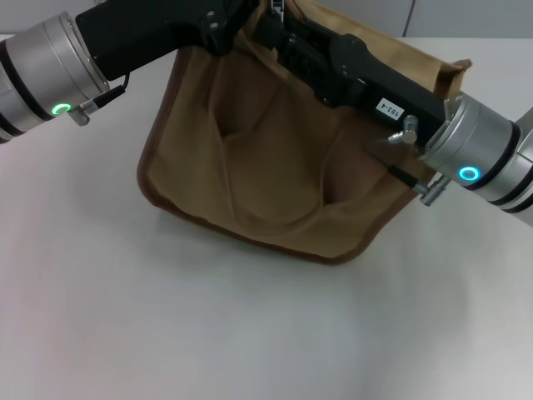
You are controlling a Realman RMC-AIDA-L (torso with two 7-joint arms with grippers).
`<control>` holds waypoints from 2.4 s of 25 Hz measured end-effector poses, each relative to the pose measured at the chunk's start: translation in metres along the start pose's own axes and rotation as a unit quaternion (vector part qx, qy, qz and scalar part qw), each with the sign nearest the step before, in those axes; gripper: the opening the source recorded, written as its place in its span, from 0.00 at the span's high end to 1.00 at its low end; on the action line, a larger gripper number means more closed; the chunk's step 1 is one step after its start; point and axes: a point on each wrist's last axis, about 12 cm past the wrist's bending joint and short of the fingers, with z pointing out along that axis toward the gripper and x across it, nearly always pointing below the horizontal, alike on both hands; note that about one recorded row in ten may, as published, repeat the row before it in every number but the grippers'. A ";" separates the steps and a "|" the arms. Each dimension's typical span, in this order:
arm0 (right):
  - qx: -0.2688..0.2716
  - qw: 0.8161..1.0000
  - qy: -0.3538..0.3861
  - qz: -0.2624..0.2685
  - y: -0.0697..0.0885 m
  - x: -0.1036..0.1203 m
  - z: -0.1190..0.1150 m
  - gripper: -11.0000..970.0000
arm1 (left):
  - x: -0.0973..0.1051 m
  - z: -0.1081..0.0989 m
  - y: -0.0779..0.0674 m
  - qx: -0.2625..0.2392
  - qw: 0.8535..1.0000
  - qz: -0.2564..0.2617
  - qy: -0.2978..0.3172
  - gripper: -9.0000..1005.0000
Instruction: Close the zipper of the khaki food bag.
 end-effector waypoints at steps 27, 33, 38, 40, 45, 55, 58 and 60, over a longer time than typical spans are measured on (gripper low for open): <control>0.024 1.000 -0.004 0.006 -0.001 0.005 -0.015 0.98 | 0.003 -0.006 0.000 -0.011 1.000 -0.005 0.001 0.96; 0.023 1.000 -0.002 0.005 -0.001 0.005 -0.018 0.98 | 0.009 -0.011 0.000 -0.019 1.000 -0.012 0.005 0.96; 0.023 1.000 0.001 0.005 -0.001 0.005 -0.019 0.98 | 0.012 -0.017 -0.001 -0.030 0.999 -0.018 0.006 0.96; 0.021 1.000 0.001 0.005 -0.001 0.005 -0.018 0.98 | 0.012 -0.019 -0.001 -0.032 0.999 -0.019 0.006 0.96; 0.017 1.000 0.006 0.017 -0.001 0.005 -0.017 0.98 | 0.013 -0.020 -0.001 -0.033 0.999 -0.021 0.005 0.96; 0.026 0.999 0.016 0.031 0.001 0.011 -0.030 0.98 | 0.011 -0.021 -0.001 -0.036 0.999 -0.023 -0.003 0.96; 0.026 0.999 0.009 0.032 0.003 0.012 -0.036 0.99 | 0.011 -0.020 -0.001 -0.034 0.999 -0.021 -0.004 0.96; 0.025 0.999 -0.007 0.022 0.006 0.011 -0.040 0.99 | 0.010 -0.019 -0.001 -0.031 0.999 -0.020 -0.004 0.96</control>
